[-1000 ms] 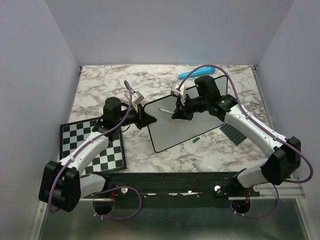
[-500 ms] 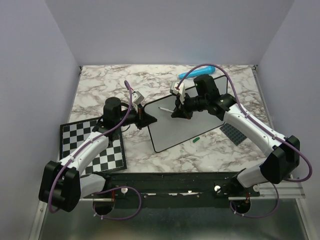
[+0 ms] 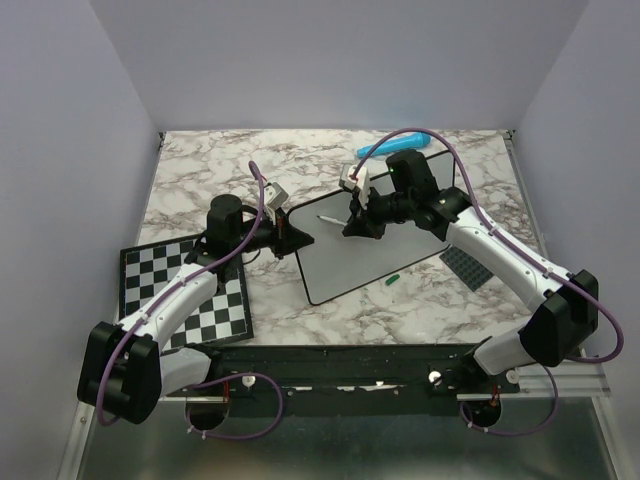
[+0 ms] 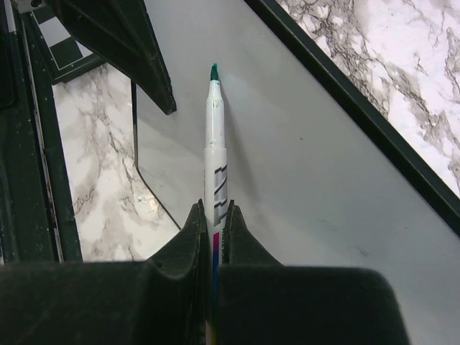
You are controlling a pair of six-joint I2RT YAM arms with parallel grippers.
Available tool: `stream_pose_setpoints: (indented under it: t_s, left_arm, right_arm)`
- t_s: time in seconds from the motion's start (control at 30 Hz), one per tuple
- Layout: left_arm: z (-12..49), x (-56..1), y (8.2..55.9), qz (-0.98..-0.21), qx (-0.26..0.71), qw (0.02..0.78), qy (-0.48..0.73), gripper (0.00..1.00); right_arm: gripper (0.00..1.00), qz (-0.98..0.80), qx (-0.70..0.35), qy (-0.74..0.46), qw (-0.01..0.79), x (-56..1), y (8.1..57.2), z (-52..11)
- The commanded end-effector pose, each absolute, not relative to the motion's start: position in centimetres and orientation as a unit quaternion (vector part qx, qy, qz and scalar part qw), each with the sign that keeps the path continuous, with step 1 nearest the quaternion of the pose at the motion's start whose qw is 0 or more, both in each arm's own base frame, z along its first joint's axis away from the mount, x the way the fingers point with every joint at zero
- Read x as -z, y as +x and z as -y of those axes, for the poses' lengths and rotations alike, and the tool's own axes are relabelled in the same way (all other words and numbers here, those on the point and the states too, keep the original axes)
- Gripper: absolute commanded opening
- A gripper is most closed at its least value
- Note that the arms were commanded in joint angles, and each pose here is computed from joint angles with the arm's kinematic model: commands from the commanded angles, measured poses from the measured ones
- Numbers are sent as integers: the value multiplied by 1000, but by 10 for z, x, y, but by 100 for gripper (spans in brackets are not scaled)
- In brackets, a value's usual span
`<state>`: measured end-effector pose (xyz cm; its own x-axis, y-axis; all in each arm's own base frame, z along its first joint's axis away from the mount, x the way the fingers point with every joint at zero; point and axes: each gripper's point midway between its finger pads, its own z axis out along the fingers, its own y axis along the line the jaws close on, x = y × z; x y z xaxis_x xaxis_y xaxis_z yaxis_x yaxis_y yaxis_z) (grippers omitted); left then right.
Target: Write a sentence on the whiteboard
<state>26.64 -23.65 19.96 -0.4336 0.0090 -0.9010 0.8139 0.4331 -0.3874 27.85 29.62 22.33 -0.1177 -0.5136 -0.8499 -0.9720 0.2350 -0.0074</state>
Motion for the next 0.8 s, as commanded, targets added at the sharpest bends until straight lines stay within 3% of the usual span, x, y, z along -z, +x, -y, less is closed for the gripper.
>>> stream_pose_setpoints:
  t_s: [0.0, 0.43, 0.77]
  left_arm:
    - [218, -147, 268, -785, 381, 407, 269, 0]
    - [217, -147, 268, -784, 380, 409, 271, 0]
    - [217, -146, 268, -785, 380, 407, 271, 0]
  right_arm:
    - [1, -703, -283, -541, 366, -209, 276, -290]
    - [0, -711, -286, -553, 328, -180, 256, -277]
    - [1, -675, -308, -552, 379, -234, 258, -289]
